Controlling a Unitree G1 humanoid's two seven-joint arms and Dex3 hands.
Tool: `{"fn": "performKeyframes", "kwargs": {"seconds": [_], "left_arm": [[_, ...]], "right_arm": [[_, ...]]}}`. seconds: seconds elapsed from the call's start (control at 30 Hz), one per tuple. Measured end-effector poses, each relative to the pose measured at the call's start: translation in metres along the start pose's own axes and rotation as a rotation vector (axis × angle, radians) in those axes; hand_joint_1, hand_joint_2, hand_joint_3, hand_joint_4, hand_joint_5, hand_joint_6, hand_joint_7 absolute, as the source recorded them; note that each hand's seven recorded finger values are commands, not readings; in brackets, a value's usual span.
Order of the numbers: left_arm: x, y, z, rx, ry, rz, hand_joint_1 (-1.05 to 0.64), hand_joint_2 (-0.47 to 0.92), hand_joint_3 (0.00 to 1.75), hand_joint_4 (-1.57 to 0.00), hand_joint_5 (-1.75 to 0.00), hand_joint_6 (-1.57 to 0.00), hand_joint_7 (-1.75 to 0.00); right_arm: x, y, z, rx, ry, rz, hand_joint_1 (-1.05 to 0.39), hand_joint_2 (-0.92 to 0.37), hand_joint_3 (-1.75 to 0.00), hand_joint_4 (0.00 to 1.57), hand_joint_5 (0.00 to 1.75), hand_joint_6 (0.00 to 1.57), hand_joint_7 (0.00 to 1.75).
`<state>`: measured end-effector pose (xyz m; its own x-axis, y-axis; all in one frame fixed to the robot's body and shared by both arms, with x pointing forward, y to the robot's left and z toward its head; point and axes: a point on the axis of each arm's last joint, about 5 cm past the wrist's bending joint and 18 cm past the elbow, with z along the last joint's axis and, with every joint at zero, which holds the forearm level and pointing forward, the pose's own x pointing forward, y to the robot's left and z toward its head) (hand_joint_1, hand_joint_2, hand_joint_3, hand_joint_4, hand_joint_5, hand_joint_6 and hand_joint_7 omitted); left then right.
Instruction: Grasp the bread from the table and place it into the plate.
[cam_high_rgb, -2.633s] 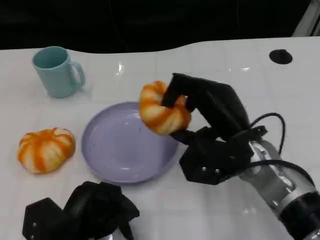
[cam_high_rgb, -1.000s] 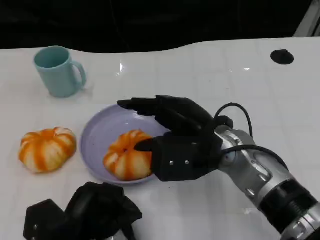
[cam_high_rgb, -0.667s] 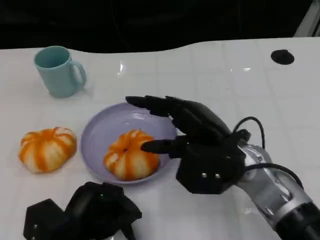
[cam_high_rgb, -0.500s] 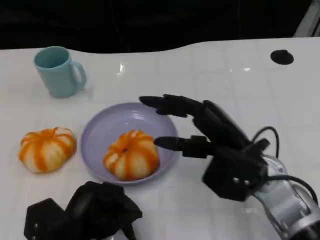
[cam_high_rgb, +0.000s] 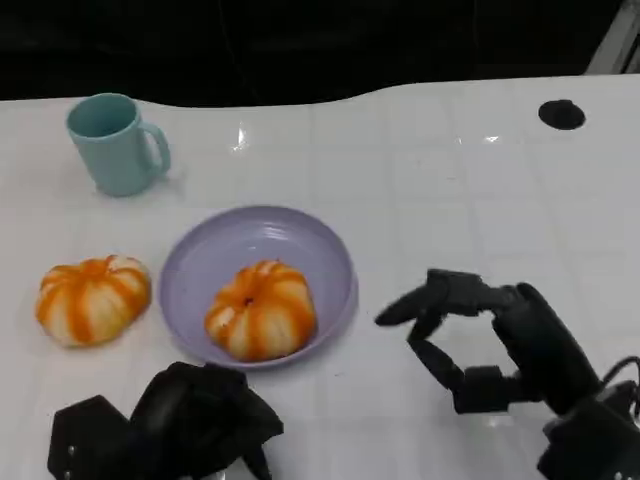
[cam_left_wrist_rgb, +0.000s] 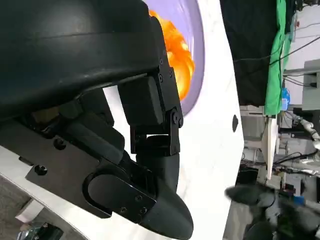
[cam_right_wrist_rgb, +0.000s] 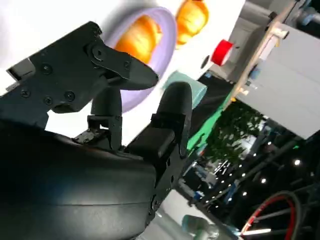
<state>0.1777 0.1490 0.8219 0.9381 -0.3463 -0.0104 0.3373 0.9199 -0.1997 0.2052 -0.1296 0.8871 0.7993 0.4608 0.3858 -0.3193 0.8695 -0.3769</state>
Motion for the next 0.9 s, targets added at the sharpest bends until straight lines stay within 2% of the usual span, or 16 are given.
{"fn": "performKeyframes", "kwargs": {"seconds": [0.1, 0.2, 0.4, 0.63, 0.9], "left_arm": [[0.0, 0.0, 0.0, -0.001, -0.001, 0.0, -1.05, 0.8, 0.0, -1.48, -0.99, -1.57, -0.51], [0.0, 0.0, 0.0, -0.001, -0.001, 0.002, -1.05, 0.81, 0.0, -1.48, -0.99, -1.56, -0.51], [0.0, 0.0, 0.0, 0.0, -0.001, 0.002, -1.05, 0.81, 0.0, -1.47, -0.99, -1.57, -0.5], [0.0, 0.001, 0.0, 0.0, -0.001, 0.001, -1.05, 0.81, 0.01, -1.47, -0.99, -1.57, -0.5], [0.003, 0.002, 0.002, 0.006, -0.008, -0.001, -1.05, 0.8, 0.0, -1.47, -0.99, -1.57, -0.5]], "right_arm": [[-0.008, -0.004, -0.002, 0.002, -0.009, -0.034, -0.13, -0.46, -1.27, 0.82, 1.73, 0.78, 1.31], [-0.016, -0.0048, -0.003, -0.003, -0.003, -0.05, -0.16, -0.45, -1.27, 0.84, 1.75, 0.77, 1.36], [-0.032, -0.0058, -0.006, -0.028, 0.033, -0.077, -0.17, -0.43, -1.29, 0.84, 1.75, 0.75, 1.41], [-0.055, -0.0008, -0.008, -0.009, 0.1, -0.07, -0.22, -0.43, -1.31, 0.84, 1.75, 0.74, 1.46], [-0.065, -0.0031, -0.011, -0.016, 0.134, -0.101, -0.22, -0.45, -1.31, 0.81, 1.75, 0.71, 1.48]]}}
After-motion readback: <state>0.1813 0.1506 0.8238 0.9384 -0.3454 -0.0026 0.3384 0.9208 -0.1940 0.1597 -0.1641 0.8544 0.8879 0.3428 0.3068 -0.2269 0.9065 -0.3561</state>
